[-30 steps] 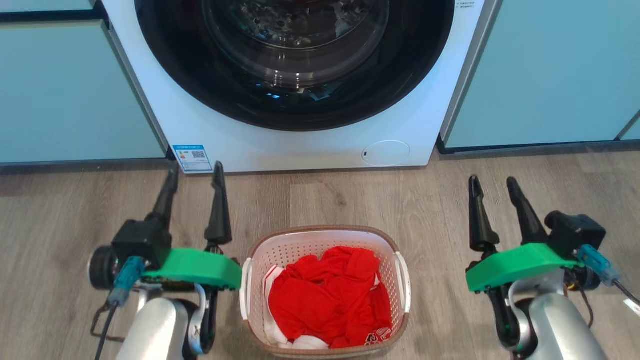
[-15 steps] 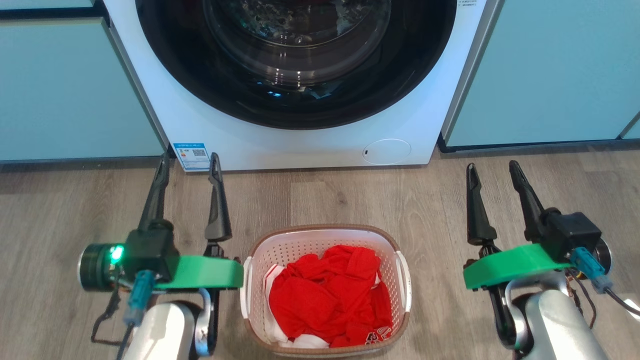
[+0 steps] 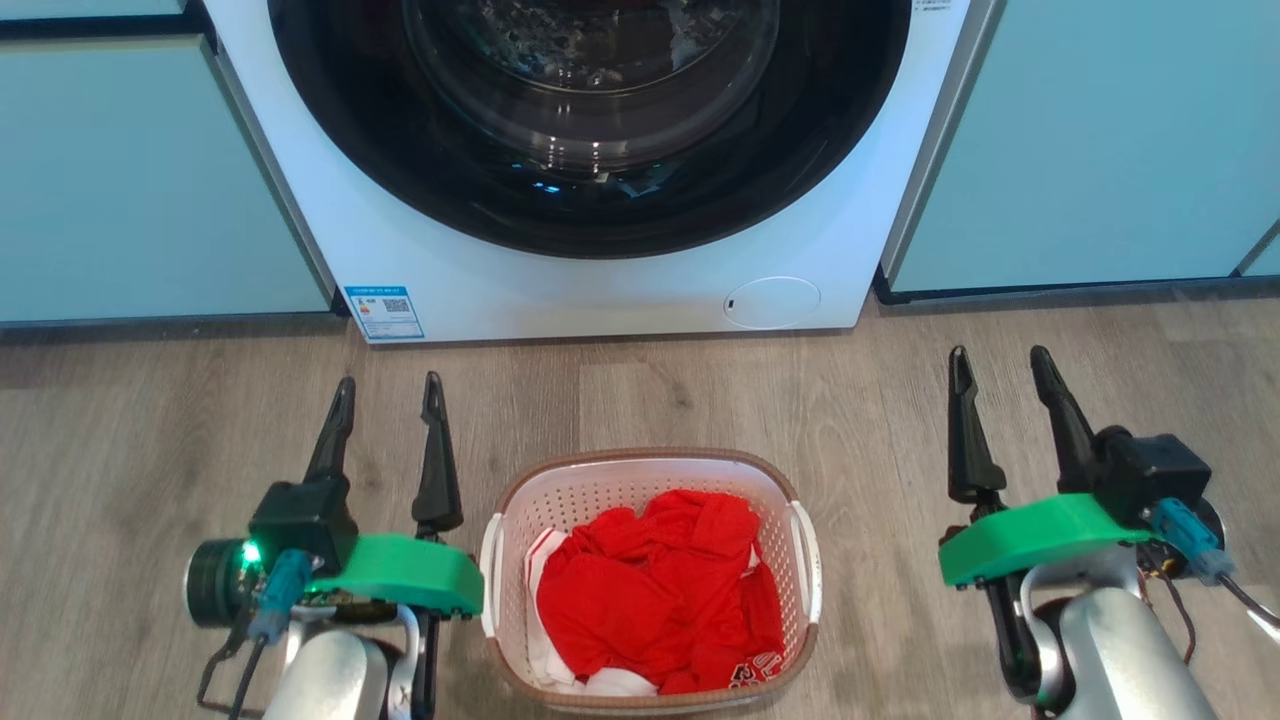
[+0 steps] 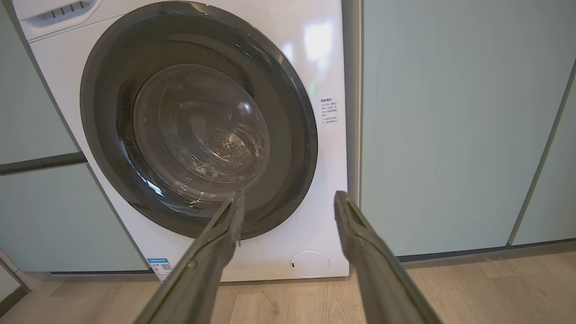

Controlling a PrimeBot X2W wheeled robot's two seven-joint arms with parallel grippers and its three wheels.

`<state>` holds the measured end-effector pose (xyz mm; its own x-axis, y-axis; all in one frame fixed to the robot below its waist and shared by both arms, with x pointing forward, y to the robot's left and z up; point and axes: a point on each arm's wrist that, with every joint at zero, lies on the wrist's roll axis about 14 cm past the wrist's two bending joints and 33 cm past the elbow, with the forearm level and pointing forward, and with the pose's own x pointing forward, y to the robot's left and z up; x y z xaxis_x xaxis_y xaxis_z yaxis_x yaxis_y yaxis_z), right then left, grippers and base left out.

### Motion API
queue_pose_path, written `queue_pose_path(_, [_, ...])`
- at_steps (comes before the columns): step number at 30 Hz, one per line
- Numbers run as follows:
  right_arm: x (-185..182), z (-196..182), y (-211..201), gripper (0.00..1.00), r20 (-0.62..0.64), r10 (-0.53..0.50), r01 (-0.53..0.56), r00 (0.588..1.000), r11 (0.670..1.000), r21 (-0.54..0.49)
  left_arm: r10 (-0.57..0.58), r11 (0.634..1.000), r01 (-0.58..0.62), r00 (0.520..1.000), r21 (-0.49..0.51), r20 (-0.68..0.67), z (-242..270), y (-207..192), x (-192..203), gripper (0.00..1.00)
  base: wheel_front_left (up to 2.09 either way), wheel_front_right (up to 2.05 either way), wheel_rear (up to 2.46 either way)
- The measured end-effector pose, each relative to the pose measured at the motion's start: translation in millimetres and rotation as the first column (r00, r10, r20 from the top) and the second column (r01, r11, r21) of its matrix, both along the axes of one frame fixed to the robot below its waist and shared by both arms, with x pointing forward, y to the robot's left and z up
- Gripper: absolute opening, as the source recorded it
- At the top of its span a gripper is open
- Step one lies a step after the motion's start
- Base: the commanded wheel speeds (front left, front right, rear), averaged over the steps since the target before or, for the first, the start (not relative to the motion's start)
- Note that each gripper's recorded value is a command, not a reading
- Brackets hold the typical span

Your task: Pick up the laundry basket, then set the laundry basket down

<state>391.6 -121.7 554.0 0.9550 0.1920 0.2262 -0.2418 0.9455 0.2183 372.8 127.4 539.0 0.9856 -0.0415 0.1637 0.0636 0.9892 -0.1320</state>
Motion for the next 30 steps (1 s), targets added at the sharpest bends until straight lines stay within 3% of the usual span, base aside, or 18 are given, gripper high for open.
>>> queue_pose_path(23, [0,-17,7,1.00,-0.051,0.021,-0.022,0.998,1.000,-0.019,-0.013,1.000,0.012,0.998,-0.008,-0.061,-20,-1,0,1.00,0.00,0.00,0.00])
queue_pose_path(30, [6,-36,8,1.00,-0.104,0.021,-0.024,0.994,0.999,-0.031,-0.017,1.000,0.015,0.990,-0.019,-0.140,-45,-2,4,1.00,0.00,0.00,0.00])
